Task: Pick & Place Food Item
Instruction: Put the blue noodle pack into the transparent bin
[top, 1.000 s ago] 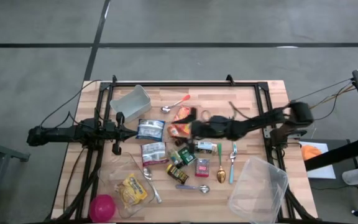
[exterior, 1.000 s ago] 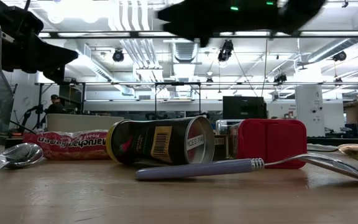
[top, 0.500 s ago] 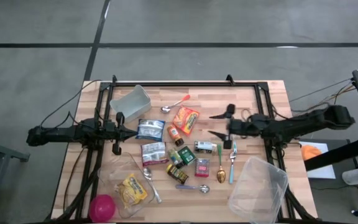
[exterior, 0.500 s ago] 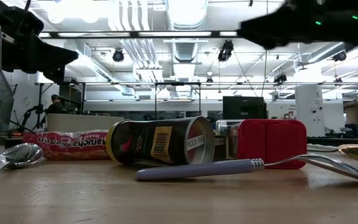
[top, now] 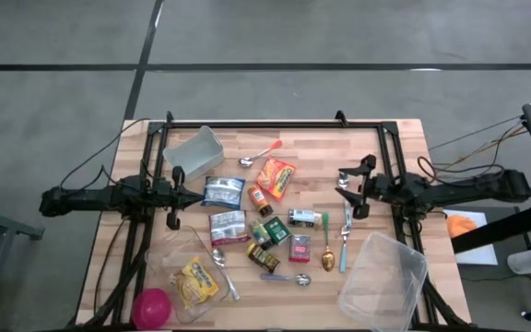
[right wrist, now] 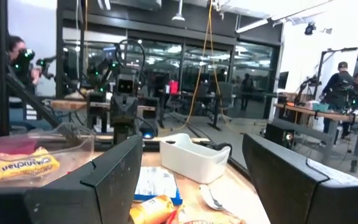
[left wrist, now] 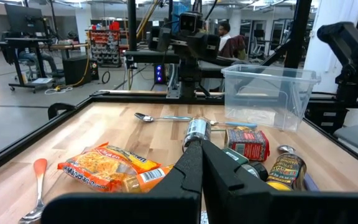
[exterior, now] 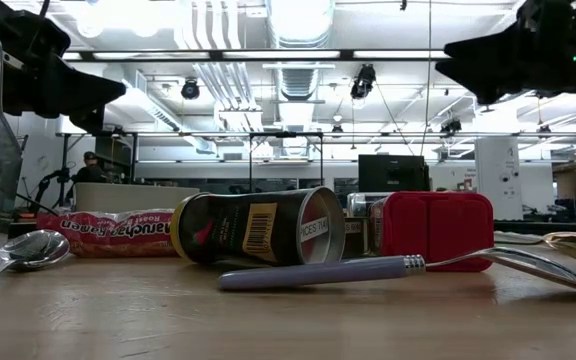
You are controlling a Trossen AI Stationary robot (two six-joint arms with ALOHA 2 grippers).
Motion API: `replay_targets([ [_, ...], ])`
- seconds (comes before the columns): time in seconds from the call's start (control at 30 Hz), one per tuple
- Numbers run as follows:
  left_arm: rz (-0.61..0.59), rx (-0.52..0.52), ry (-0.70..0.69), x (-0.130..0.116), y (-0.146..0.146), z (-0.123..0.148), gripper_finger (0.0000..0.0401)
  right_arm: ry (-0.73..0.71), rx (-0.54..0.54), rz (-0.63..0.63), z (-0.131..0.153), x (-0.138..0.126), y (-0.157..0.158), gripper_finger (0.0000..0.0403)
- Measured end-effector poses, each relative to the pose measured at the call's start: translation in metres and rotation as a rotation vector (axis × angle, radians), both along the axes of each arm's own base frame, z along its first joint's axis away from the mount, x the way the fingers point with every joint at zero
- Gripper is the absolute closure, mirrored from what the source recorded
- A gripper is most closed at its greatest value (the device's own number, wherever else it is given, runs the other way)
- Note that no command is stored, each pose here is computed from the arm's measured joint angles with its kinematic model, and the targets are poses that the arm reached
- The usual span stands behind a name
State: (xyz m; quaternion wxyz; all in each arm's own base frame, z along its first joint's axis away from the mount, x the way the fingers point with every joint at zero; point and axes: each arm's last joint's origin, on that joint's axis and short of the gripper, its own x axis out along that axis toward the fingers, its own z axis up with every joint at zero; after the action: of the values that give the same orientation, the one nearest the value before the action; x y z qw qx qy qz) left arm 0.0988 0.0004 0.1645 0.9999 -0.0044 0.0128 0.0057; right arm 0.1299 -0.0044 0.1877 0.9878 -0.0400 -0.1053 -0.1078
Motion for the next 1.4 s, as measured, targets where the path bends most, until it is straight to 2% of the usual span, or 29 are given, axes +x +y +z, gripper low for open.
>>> replay_targets([
  [0.23, 0.000, 0.000, 0.000, 0.0000, 0.0000, 0.0000, 0.0401, 0.025, 0.043, 0.009, -0.0027, -0.0013, 0.0000, 0.0126],
  [0.97, 0.000, 0.000, 0.000, 0.0000, 0.0000, 0.0000, 0.0401, 0.027, 0.050, 0.008, -0.0032, -0.0008, -0.0001, 0.0126],
  [1.03, 0.000, 0.000, 0.000, 0.0000, 0.0000, 0.0000, 0.0401, 0.003, 0.095, -0.027, -0.0018, -0.0013, -0.0013, 0.0126],
  [1.1, 0.000, 0.000, 0.000, 0.0000, 0.0000, 0.0000, 0.0401, -0.037, 0.196, -0.076, -0.0007, -0.0022, -0.0033, 0.0126],
  [1.23, 0.000, 0.000, 0.000, 0.0000, 0.0000, 0.0000, 0.0401, -0.089, 0.366, -0.074, -0.0007, -0.0026, -0.0043, 0.0126],
  [1.3, -0.001, 0.000, 0.000, 0.0000, 0.0000, 0.0000, 0.0401, -0.096, 0.404, -0.066, -0.0012, -0.0022, -0.0043, 0.0126],
  [1.4, 0.000, 0.000, 0.000, 0.0000, 0.0000, 0.0000, 0.0401, -0.091, 0.403, -0.068, -0.0017, -0.0019, -0.0043, 0.0126],
])
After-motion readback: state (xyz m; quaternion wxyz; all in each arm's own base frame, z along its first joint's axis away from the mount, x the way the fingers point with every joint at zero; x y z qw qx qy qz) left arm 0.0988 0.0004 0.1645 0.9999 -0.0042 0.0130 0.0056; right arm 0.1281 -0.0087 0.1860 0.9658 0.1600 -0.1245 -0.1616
